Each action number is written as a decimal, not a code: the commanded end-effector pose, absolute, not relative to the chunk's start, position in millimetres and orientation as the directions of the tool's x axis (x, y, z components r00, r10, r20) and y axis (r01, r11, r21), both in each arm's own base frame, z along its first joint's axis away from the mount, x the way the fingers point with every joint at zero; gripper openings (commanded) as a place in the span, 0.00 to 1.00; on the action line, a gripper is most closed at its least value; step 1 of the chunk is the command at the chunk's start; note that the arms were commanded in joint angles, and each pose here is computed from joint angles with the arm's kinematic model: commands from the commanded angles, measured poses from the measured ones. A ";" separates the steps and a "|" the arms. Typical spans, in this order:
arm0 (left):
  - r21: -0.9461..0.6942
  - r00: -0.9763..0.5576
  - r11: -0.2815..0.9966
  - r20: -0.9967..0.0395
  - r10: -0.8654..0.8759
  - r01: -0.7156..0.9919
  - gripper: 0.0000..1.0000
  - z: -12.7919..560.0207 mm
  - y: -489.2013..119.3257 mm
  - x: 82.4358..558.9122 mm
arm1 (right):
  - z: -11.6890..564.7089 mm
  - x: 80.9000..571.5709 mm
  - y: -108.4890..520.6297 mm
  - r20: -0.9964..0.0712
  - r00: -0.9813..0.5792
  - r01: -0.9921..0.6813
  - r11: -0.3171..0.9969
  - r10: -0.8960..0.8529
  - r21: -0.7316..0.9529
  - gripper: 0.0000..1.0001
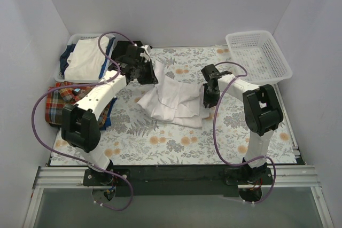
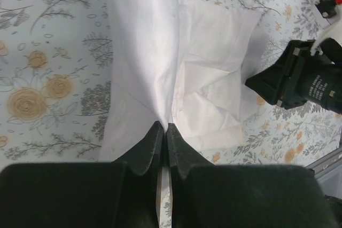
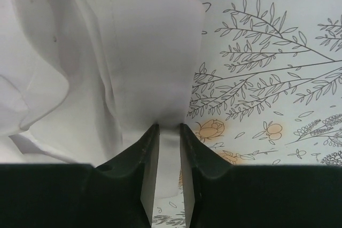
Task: Fold and stack the long sleeve shirts
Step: Fold the shirt
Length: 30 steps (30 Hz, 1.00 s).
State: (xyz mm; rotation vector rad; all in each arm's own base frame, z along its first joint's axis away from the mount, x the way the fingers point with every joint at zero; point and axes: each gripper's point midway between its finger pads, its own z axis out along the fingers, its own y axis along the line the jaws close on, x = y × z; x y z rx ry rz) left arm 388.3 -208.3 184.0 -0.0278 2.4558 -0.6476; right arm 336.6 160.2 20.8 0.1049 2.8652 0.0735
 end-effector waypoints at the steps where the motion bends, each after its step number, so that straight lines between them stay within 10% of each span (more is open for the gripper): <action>1: -0.448 -0.793 0.876 -0.593 -0.140 0.181 0.00 209.5 -241.4 385.8 | 26.4 341.5 179.7 -0.277 -0.959 0.024 0.992 0.057 0.124 0.29; 19: -0.547 -0.823 0.753 -0.568 -0.012 0.367 0.00 220.6 -374.8 360.3 | 40.7 349.0 197.5 -0.312 -0.949 -0.016 0.986 0.036 0.163 0.29; 30: -0.545 -0.846 0.727 -0.525 0.092 0.417 0.00 176.5 -420.7 340.6 | 110.8 335.5 129.2 -0.517 -0.835 0.195 0.980 0.187 0.038 0.44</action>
